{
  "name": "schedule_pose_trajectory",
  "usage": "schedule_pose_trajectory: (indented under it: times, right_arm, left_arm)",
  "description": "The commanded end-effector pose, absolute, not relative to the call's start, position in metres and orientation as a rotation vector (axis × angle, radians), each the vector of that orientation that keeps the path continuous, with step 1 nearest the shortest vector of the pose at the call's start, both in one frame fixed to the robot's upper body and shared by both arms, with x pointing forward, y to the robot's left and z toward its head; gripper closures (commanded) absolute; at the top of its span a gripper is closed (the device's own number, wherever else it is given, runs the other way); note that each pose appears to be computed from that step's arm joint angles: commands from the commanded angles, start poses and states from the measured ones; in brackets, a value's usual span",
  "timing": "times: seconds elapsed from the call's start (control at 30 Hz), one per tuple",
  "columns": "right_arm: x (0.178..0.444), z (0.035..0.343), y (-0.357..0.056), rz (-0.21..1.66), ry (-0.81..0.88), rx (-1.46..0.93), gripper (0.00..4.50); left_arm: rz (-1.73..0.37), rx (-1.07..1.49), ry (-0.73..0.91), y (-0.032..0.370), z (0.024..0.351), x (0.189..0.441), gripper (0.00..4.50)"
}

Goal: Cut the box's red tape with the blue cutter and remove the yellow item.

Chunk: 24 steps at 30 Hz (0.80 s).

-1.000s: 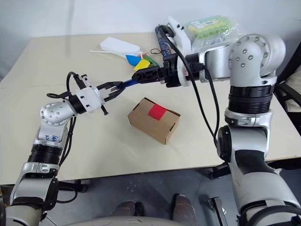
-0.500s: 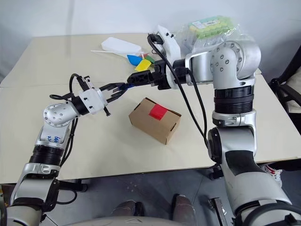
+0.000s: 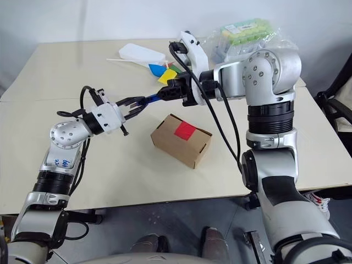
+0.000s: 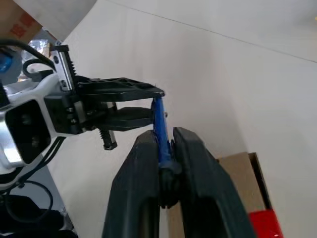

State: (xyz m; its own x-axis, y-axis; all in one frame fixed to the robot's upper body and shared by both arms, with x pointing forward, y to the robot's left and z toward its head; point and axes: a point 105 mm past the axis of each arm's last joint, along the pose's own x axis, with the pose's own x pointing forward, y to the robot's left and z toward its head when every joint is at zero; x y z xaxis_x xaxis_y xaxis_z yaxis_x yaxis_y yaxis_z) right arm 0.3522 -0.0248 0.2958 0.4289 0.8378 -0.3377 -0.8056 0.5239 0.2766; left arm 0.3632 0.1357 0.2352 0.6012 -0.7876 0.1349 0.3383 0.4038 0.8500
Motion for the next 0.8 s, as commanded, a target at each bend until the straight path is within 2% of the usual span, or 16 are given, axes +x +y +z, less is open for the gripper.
schedule_pose_trajectory:
  times: [0.03,0.13,0.2,0.4,0.53,0.6,0.7,0.8]
  right_arm:
    - [0.345,0.314,-0.024,1.049,0.395,0.05,4.36]
    - [0.344,0.321,-0.024,1.051,0.369,0.045,4.36]
    - [0.344,0.326,-0.025,1.044,0.347,0.036,4.36]
    - [0.346,0.337,-0.033,1.008,0.295,0.015,4.36]
    - [0.348,0.34,-0.036,0.993,0.281,0.009,4.36]
    - [0.35,0.344,-0.043,0.967,0.262,0.003,4.36]
    - [0.352,0.351,-0.059,0.918,0.232,-0.014,4.36]
    - [0.351,0.353,-0.075,0.89,0.215,-0.043,4.36]
  left_arm:
    - [-0.671,0.839,-0.567,0.145,0.249,0.37,4.11]
    - [-0.654,0.775,-0.48,0.15,0.246,0.377,4.11]
    - [-0.653,0.709,-0.423,0.154,0.246,0.381,3.4]
    - [-0.621,0.637,-0.318,0.168,0.249,0.384,1.77]
    - [-0.593,0.609,-0.296,0.176,0.253,0.383,0.51]
    - [-0.578,0.595,-0.243,0.192,0.251,0.382,0.01]
    - [-0.555,0.599,-0.142,0.223,0.242,0.375,0.0]
    - [-0.583,0.576,-0.089,0.231,0.236,0.368,0.0]
